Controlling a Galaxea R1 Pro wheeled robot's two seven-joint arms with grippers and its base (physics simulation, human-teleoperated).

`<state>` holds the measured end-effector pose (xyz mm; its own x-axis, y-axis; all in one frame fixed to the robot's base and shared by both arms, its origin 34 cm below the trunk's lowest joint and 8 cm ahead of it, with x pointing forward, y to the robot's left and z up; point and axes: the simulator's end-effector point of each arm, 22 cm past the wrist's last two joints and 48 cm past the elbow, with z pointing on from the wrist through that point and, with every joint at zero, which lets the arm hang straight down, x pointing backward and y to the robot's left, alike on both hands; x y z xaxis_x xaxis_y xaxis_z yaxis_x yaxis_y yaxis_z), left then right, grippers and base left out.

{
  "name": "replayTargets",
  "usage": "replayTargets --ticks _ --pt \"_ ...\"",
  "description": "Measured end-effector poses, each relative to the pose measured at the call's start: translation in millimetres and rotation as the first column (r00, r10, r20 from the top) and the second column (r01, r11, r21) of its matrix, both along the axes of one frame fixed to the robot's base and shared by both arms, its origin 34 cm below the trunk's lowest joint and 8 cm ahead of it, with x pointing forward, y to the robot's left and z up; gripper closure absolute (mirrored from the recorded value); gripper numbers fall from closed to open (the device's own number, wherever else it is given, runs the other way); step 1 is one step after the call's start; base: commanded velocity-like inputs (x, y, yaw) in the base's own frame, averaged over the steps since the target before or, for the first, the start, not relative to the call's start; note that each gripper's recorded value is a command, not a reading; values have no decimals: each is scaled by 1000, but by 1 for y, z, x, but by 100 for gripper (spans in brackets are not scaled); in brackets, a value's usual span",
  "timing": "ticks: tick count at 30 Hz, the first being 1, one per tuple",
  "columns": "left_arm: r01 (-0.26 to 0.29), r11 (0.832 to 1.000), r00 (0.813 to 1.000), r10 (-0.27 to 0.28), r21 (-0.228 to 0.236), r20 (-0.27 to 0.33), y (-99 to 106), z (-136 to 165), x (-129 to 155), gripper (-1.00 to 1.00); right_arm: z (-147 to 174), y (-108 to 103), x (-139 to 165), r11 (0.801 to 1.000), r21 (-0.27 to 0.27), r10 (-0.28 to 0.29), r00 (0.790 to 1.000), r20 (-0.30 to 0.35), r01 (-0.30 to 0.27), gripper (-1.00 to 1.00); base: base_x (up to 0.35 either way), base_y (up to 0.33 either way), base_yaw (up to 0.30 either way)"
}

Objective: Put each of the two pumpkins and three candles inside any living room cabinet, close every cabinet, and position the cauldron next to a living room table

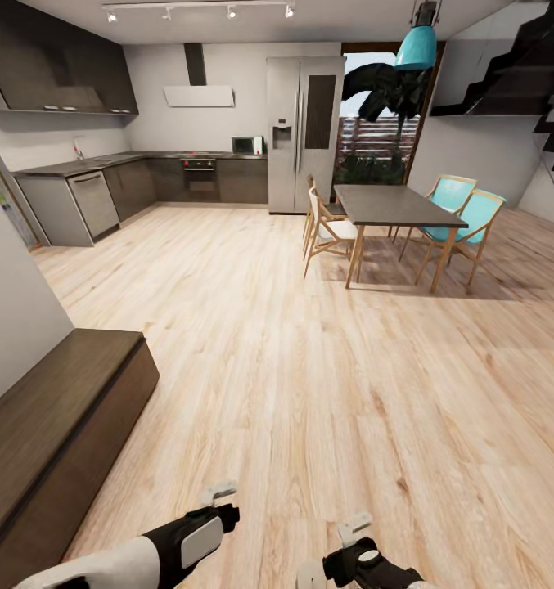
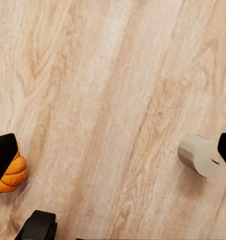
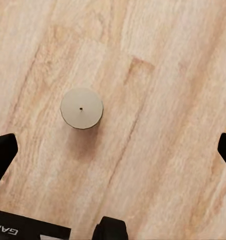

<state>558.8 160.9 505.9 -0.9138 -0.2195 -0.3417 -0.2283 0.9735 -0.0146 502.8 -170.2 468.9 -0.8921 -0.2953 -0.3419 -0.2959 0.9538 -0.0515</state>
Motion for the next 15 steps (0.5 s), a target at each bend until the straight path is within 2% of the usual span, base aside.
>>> replayTargets --ticks 2,4,6,7,8,9,10,11,12,13,15 --pt "-22 999 1000 22 -42 5 -8 21 38 -100 1 17 -1 997 70 27 999 -20 -25 -100 0 0 0" --pt "-56 989 998 56 -140 -3 -29 52 81 -100 5 25 4 994 105 39 999 -20 -36 -100 0 0 0" --pt "-66 958 998 67 -279 -4 -62 86 114 -100 7 29 9 992 120 42 999 -15 -40 -100 0 0 0" --pt "-64 946 998 68 -318 4 -71 98 124 -100 8 29 10 992 122 43 999 -15 -40 -100 0 0 0" --pt "-46 899 997 68 -435 36 -98 133 150 -100 8 30 12 991 128 43 999 -13 -41 -100 0 0 0" --pt "16 804 990 73 -595 125 -135 200 188 -100 9 33 13 990 135 44 999 -10 -42 -100 0 0 0" --pt "97 733 978 57 -673 203 -169 253 202 -100 10 35 14 989 139 43 999 -7 -41 -100 0 0 0" --pt "125 695 969 68 -708 238 -178 280 211 -100 12 37 17 989 143 39 999 -2 -38 -100 0 0 0" --pt "169 647 956 76 -744 284 -190 314 218 -100 13 38 19 989 147 34 999 4 -34 -100 0 0 0" --pt "227 580 935 95 -782 342 -202 360 223 -100 14 38 21 988 151 29 1000 10 -30 -100 0 0 0" --pt "305 501 905 113 -810 410 -214 415 222 -100 14 39 23 988 154 25 1000 12 -27 -100 0 0 0"
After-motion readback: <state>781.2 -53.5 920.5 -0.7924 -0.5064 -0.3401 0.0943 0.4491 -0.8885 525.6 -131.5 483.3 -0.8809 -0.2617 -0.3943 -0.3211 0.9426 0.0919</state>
